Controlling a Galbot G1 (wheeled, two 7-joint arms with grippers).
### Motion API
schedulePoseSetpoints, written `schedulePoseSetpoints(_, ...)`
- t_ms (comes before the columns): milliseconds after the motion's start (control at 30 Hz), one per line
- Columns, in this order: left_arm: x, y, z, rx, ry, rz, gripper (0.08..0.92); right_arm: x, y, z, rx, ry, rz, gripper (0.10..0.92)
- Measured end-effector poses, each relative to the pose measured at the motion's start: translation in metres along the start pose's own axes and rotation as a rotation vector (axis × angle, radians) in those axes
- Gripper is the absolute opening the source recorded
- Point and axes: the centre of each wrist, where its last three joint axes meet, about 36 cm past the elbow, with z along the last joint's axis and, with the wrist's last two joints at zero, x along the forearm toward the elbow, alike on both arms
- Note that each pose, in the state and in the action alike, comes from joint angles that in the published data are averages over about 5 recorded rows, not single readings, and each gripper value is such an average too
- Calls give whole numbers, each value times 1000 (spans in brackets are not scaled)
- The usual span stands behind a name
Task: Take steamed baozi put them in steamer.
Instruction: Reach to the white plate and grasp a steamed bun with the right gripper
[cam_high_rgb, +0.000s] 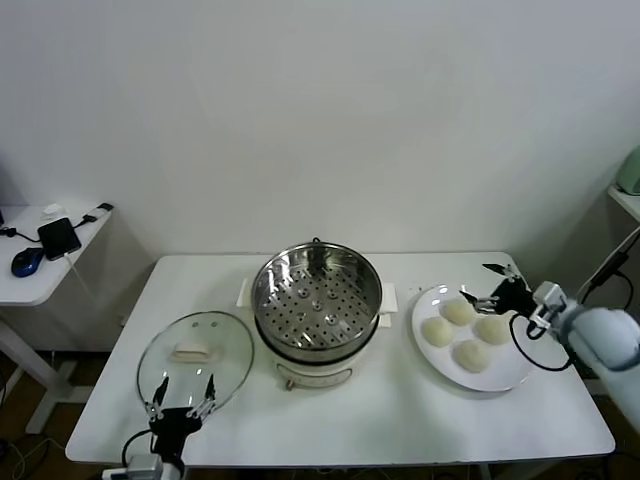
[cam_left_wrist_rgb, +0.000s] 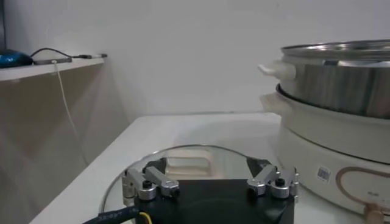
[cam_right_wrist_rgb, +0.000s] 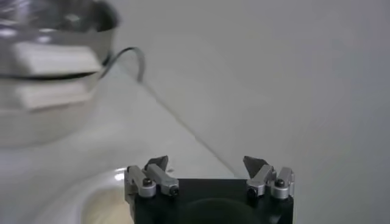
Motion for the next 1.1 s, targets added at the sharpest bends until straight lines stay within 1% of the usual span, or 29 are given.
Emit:
schedulePoseSetpoints(133, -1, 0, 2, -3, -1, 0, 823, -7, -39, -12, 79, 79, -150, 823)
schedulePoseSetpoints(233, -1, 0, 5, -6, 1, 0, 823, -17, -64, -23, 118, 143, -232, 823)
schedulePoseSetpoints(467, 0, 1, 9, -9, 1, -3, 823, -46, -101, -40, 151, 280, -336, 823)
schedulePoseSetpoints(700, 3, 3, 13, -10, 7, -9, 823, -76, -114, -43, 150, 375, -385, 823)
schedulePoseSetpoints(1100, 8, 0, 19, -3, 16, -9, 823, -125, -111, -44, 156, 452, -409, 823)
